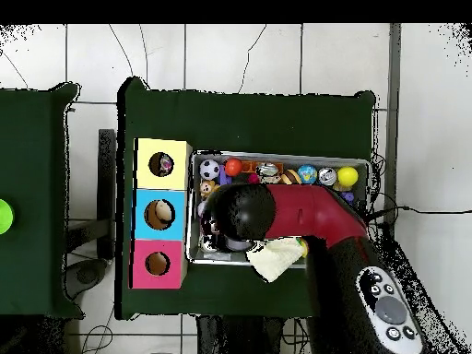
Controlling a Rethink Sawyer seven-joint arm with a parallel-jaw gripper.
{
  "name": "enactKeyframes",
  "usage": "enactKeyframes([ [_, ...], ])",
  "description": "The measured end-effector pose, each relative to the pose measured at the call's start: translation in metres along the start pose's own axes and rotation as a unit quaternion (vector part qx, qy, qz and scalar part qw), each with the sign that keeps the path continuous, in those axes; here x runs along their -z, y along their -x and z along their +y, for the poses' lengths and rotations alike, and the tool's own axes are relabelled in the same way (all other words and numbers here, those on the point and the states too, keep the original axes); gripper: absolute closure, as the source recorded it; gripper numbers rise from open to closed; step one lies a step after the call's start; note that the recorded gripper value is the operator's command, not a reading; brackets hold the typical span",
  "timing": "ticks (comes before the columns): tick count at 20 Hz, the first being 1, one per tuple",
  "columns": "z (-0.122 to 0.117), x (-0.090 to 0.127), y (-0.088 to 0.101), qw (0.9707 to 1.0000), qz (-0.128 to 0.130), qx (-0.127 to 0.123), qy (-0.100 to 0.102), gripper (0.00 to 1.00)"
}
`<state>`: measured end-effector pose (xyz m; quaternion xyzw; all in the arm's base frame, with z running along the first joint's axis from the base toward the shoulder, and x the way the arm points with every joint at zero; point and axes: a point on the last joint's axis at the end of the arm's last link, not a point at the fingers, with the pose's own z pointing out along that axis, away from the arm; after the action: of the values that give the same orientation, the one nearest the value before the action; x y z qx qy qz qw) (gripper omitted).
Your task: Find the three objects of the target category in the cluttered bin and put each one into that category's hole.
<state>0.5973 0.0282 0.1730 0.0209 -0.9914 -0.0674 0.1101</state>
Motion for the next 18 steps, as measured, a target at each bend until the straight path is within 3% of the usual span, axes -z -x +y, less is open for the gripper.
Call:
enactKeyframes([
  [9, 0.054, -0.007, -0.003, 0.9987, 0.014, -0.05, -0.002, 1.0],
  [12, 0.062, -0.008, 0.001, 0.9983, 0.012, -0.057, -0.005, 1.0],
  [18, 0.074, -0.013, 0.033, 0.9975, -0.002, -0.071, -0.003, 1.0],
])
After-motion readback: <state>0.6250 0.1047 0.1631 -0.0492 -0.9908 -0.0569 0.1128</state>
